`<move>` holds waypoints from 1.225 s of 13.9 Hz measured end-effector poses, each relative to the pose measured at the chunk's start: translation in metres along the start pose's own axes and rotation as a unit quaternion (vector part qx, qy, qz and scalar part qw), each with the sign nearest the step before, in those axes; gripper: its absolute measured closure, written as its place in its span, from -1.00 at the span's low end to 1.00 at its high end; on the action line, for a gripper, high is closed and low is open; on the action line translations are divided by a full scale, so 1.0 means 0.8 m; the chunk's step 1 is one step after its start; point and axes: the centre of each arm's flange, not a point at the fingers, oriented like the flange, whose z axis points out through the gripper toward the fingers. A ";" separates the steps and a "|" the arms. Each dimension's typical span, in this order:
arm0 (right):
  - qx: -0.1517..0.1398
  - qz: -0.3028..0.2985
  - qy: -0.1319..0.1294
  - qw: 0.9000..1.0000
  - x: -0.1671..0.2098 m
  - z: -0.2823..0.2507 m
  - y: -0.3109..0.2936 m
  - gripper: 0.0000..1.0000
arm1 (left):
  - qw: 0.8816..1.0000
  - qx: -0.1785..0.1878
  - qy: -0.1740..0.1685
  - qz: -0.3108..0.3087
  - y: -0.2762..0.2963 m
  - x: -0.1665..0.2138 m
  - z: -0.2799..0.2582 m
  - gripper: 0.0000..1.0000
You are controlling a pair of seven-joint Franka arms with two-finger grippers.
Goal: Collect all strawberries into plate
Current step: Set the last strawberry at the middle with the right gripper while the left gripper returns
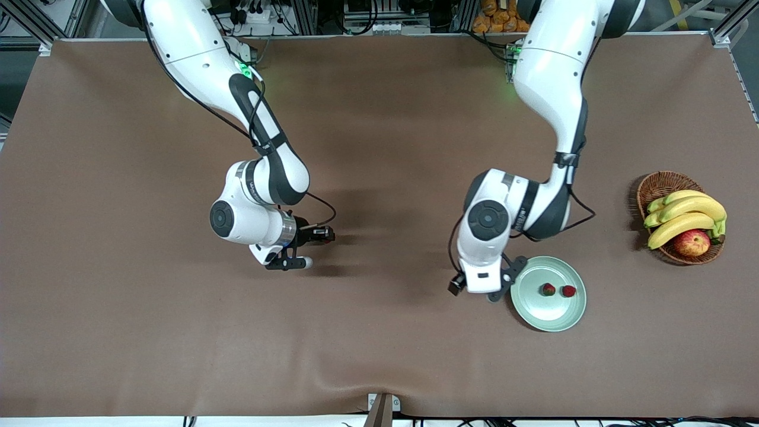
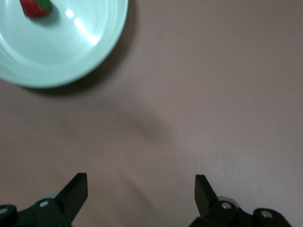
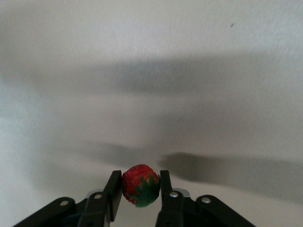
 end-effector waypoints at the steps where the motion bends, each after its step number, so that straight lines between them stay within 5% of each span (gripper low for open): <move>1: -0.001 0.002 0.009 1.000 0.002 0.002 0.002 -0.08 | 1.000 -0.001 -0.003 -0.009 0.004 -0.017 -0.001 -1.00; 6: -0.002 0.007 0.026 1.000 0.008 0.002 0.006 -1.00 | 0.995 -0.029 -0.008 -0.090 0.032 -0.109 -0.016 -1.00; 10: 0.014 0.029 0.053 0.998 0.041 -0.059 0.035 -1.00 | 0.979 -0.099 -0.039 -0.173 0.061 -0.176 -0.032 -1.00; 13: 0.042 0.051 0.033 0.997 0.057 -0.156 0.081 -1.00 | 0.960 -0.142 -0.075 -0.231 0.079 -0.214 -0.034 -1.00; 17: -0.010 0.039 0.005 0.999 0.048 -0.313 0.165 -1.00 | 0.929 -0.176 -0.119 -0.304 0.087 -0.274 -0.022 -1.00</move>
